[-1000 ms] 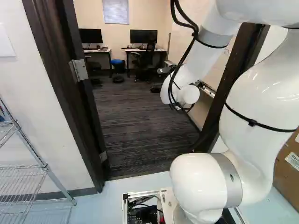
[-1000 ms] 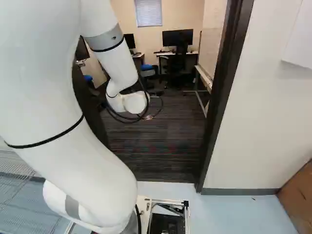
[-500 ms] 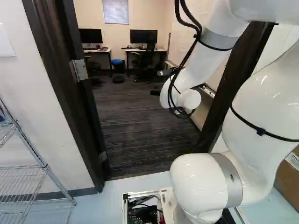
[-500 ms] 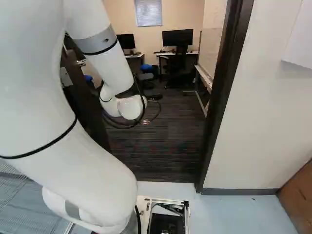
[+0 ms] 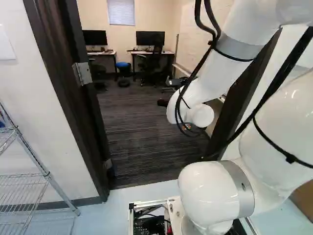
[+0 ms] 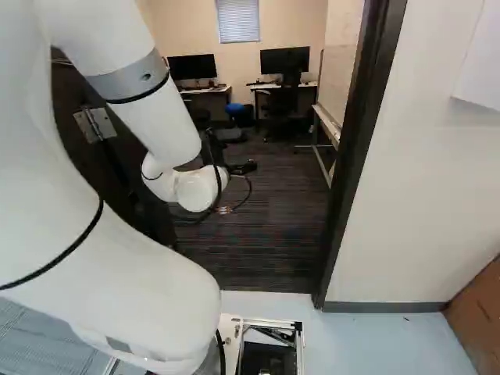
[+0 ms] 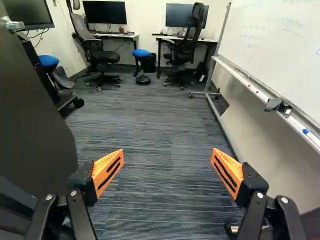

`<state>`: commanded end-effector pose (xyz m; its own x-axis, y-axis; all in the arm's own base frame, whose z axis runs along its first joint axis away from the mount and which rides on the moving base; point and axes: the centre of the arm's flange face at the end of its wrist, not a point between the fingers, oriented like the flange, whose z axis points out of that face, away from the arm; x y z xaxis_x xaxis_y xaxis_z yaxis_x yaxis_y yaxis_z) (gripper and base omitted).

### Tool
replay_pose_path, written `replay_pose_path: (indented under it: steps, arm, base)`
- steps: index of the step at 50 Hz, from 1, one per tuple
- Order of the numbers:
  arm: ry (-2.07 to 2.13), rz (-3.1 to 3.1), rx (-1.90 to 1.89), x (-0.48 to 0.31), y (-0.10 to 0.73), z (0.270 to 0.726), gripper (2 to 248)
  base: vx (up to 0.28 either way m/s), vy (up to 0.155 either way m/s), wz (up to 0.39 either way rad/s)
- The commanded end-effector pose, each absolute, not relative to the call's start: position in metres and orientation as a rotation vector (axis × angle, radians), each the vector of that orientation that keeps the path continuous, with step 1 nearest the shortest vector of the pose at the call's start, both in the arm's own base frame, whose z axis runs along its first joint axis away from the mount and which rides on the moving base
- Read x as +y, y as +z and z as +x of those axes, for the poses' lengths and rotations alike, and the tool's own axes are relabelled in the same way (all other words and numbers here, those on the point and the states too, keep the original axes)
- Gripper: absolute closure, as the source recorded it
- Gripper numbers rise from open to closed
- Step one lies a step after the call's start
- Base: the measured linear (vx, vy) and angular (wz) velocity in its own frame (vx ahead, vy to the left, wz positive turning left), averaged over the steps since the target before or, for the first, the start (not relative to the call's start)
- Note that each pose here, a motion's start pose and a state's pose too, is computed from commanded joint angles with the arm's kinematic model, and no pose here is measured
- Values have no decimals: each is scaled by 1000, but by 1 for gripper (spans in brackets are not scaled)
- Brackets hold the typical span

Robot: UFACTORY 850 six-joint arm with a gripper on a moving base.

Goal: Open the door and move inside

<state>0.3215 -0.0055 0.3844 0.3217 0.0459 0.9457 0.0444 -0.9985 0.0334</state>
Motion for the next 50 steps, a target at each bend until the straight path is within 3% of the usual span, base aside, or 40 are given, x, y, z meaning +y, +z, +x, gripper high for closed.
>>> replay_pose_path:
  steps: [50]
  arm:
    - [1824,2558,0,0,366,270,3]
  base:
    - [0,0,0]
